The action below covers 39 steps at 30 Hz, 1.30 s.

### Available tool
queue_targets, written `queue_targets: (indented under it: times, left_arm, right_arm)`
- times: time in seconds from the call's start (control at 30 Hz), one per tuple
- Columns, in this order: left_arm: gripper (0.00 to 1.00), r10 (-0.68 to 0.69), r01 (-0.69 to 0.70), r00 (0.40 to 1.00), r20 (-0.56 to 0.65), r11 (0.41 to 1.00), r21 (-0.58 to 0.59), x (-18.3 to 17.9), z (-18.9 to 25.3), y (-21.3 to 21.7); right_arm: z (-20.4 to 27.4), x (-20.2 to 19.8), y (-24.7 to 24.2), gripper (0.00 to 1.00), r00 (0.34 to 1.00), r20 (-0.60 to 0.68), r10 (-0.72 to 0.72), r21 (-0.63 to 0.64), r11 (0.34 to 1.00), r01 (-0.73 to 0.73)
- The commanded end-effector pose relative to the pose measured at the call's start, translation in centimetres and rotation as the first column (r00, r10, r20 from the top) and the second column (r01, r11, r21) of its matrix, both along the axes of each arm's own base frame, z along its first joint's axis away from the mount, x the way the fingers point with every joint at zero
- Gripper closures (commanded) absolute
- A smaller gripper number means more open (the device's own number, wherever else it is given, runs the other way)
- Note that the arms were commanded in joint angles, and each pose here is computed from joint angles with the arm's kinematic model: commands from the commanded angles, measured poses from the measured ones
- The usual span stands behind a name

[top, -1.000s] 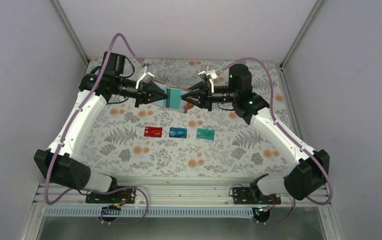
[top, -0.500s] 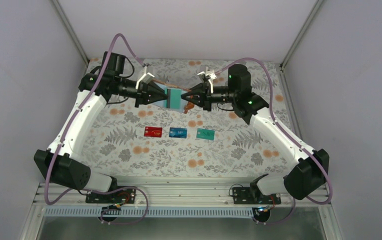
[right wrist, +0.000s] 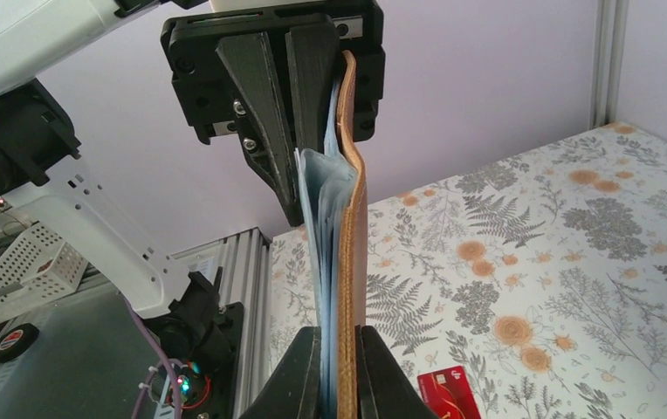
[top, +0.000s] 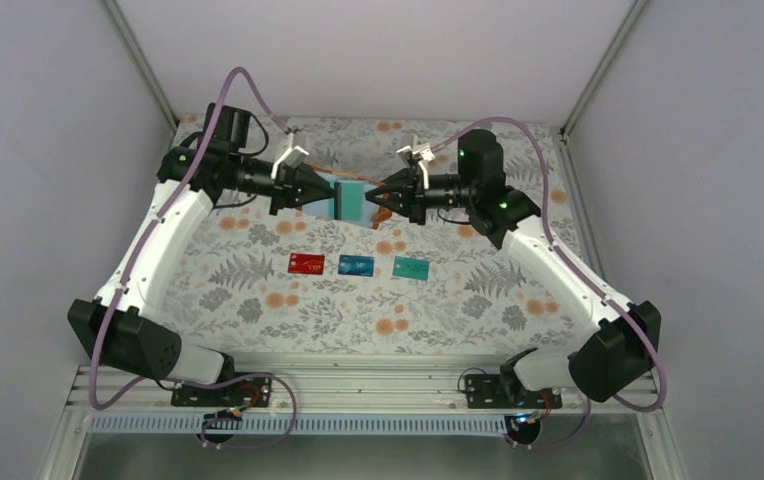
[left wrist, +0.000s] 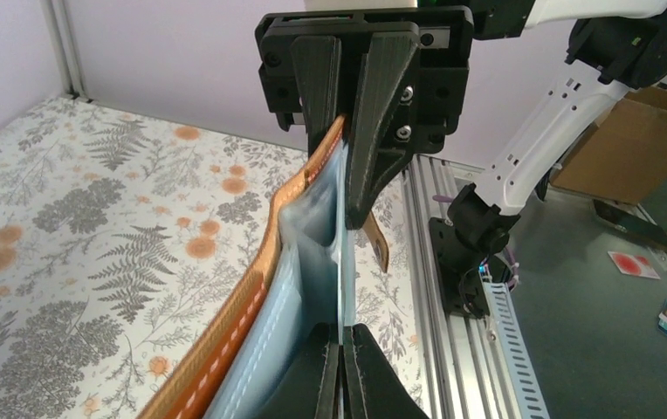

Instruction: Take the credit cards out of the card holder

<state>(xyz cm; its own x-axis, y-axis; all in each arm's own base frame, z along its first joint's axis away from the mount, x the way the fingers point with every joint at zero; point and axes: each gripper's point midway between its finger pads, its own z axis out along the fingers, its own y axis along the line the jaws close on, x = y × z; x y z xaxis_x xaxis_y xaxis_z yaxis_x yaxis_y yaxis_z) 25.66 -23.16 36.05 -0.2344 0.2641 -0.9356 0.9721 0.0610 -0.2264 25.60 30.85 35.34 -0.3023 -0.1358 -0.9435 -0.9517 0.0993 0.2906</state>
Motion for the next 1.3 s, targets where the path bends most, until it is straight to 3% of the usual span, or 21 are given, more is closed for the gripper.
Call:
queue_targets:
  times: [0.0,0.4,0.63,0.8,0.97,1.13,1.27]
  left_arm:
    - [0.98,-0.015,0.016,0.998,0.061,1.000,-0.018,-0.6,1.2,0.4]
    - [0.98,0.116,-0.119,0.990,0.081,0.992,0.031,2.0,1.0,2.4]
    - [0.98,0.139,-0.140,0.989,0.047,0.990,0.021,2.7,0.7,2.5]
    - [0.98,0.143,-0.148,0.987,0.071,0.988,0.055,2.5,-0.4,2.6]
    - [0.98,0.225,-0.252,0.964,0.143,0.943,0.217,4.2,-2.9,2.4]
    - [0.98,0.014,-0.029,0.991,0.135,0.993,0.115,0.0,-1.2,0.8]
    - [0.98,0.012,-0.019,0.995,0.102,0.998,0.065,-0.2,0.5,0.5]
  right_arm:
    - [1.7,-0.2,-1.3,0.96,0.998,0.056,-0.022,0.016,1.000,0.021]
    - [0.4,2.8,-5.4,0.96,0.984,-0.015,-0.177,-0.016,0.984,0.177]
    - [0.0,2.9,-5.6,0.96,0.983,-0.050,-0.174,-0.009,0.985,0.174]
    - [-1.5,6.4,-7.3,0.96,0.927,-0.130,-0.351,-0.074,0.936,0.343]
    - [-2.8,9.2,-9.0,0.96,0.859,-0.185,-0.477,-0.135,0.878,0.459]
    - [-3.2,8.6,-8.1,0.96,0.892,-0.219,-0.395,-0.128,0.918,0.376]
    - [-3.9,8.2,-8.0,0.96,0.896,-0.237,-0.376,-0.145,0.925,0.350]
